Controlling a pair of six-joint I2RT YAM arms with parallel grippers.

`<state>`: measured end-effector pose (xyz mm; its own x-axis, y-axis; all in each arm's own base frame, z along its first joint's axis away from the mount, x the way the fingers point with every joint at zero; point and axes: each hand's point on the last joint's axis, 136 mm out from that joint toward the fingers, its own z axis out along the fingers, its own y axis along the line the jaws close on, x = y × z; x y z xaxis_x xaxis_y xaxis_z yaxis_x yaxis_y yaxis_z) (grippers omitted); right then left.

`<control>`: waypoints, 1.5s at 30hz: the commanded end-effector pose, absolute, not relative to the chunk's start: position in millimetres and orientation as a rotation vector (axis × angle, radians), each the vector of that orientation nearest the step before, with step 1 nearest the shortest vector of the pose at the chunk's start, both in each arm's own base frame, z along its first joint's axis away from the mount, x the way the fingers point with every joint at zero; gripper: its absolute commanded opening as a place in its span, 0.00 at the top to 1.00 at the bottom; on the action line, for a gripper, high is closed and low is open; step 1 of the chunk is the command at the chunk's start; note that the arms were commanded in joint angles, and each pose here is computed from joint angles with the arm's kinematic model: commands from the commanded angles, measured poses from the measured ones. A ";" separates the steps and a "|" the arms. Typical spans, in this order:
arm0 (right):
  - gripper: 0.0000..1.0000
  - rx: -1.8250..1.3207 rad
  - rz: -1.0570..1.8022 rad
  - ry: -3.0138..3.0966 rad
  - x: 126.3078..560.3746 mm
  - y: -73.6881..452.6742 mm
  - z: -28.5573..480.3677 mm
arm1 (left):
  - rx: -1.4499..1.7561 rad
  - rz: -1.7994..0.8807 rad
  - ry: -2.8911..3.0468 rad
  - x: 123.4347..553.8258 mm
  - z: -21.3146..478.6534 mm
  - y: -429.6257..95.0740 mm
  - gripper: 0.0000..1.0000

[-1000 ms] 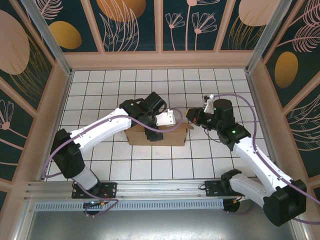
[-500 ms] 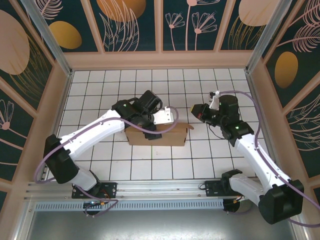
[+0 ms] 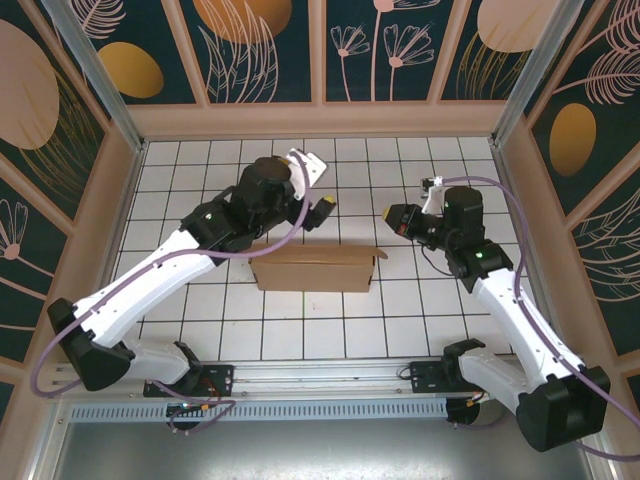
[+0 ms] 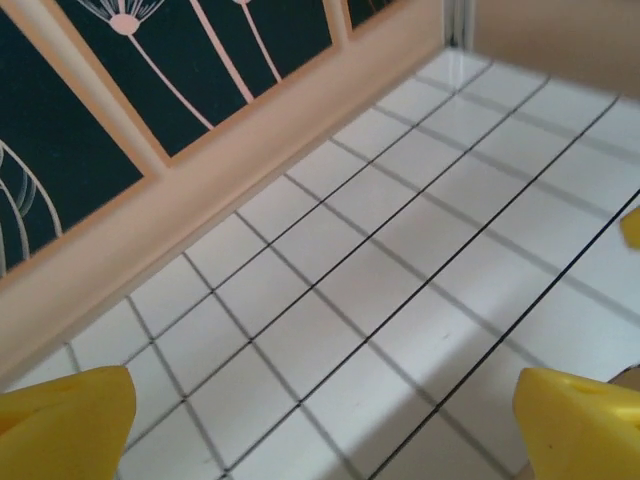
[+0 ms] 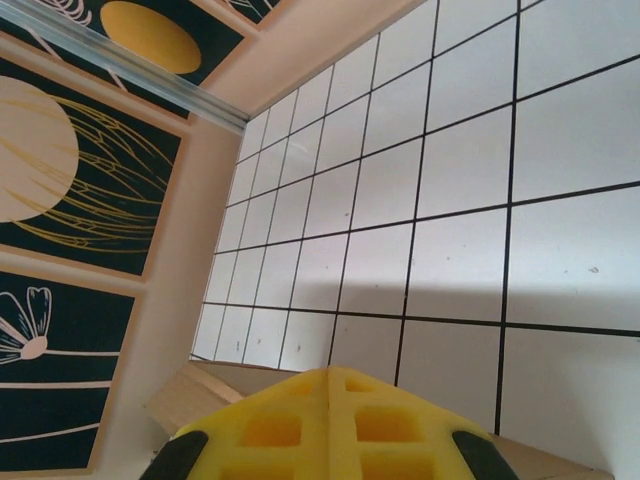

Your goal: Fold the paper box

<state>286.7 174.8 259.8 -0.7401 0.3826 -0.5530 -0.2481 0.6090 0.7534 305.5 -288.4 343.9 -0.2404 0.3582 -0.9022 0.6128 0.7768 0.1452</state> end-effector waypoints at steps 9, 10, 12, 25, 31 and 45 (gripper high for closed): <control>1.00 -0.251 0.955 2.184 254.8 237.2 264.0 | 0.072 -0.803 1.847 288.6 343.7 -258.6 1.00; 1.00 -0.237 0.936 2.189 255.6 239.5 262.6 | 0.038 -0.790 1.841 290.0 342.6 -252.2 1.00; 1.00 -0.239 0.925 2.178 254.8 244.9 260.7 | 0.012 -0.757 1.834 291.3 338.6 -244.8 1.00; 1.00 -0.301 0.782 2.292 237.8 258.9 197.1 | -0.010 -0.731 1.915 286.2 298.7 -238.5 1.00; 1.00 -0.363 0.614 2.323 216.5 260.0 152.6 | 0.033 -0.814 1.963 277.8 286.8 -251.6 1.00; 1.00 -0.299 0.486 2.350 216.8 245.9 126.4 | 0.210 -1.041 2.120 243.5 231.6 -286.3 1.00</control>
